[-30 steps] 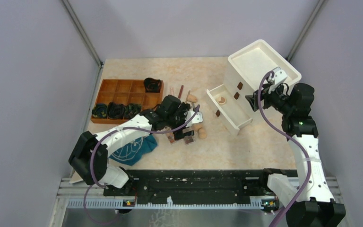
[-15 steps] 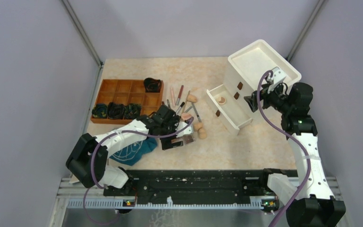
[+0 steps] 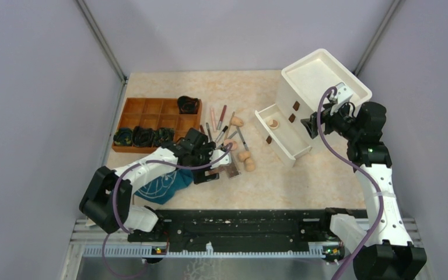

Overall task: Organize the makeup
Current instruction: Pick up the makeup from the center of the board.

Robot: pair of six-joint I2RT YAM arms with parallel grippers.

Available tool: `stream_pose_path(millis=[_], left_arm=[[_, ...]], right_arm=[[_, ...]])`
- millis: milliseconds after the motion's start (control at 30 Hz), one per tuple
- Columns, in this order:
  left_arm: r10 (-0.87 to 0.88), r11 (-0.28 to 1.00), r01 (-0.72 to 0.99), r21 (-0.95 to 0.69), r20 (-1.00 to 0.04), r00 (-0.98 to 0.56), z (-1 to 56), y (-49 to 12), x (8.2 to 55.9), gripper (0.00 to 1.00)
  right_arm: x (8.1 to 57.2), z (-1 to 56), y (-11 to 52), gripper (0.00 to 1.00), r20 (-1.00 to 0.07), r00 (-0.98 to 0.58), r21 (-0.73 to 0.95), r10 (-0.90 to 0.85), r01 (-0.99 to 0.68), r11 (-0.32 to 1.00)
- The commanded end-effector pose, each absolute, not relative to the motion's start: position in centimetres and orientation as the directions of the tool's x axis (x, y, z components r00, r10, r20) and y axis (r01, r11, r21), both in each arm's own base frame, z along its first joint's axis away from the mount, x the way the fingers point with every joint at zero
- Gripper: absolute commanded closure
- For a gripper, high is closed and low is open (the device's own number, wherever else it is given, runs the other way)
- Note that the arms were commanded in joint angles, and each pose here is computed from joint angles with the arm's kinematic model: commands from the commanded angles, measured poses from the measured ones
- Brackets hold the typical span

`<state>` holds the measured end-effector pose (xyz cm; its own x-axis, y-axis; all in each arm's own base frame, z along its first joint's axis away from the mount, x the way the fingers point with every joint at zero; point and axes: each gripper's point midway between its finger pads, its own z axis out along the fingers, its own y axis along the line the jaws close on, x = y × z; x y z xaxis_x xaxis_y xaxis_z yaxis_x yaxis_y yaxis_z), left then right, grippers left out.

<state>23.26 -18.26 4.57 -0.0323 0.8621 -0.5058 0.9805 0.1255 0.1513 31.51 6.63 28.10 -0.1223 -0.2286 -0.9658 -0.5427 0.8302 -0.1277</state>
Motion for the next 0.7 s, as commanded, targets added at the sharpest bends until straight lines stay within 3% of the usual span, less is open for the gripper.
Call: stream_pose_path(millis=[0,667], left_arm=[[0.824,0.095,0.988,0.123,-0.567,-0.009,5.2,-19.8,23.3,0.01],[0.809,0.099,0.994,0.053,-0.585,-0.049,3.6,-21.5,24.2,0.01]], right_arm=[[31.6,29.1,6.4,0.01,-0.97,-0.085,-0.147,-0.227,-0.538,0.83],[31.4,29.0,6.6,0.01,-0.97,-0.09,-0.141,-0.227,-0.55,0.823]])
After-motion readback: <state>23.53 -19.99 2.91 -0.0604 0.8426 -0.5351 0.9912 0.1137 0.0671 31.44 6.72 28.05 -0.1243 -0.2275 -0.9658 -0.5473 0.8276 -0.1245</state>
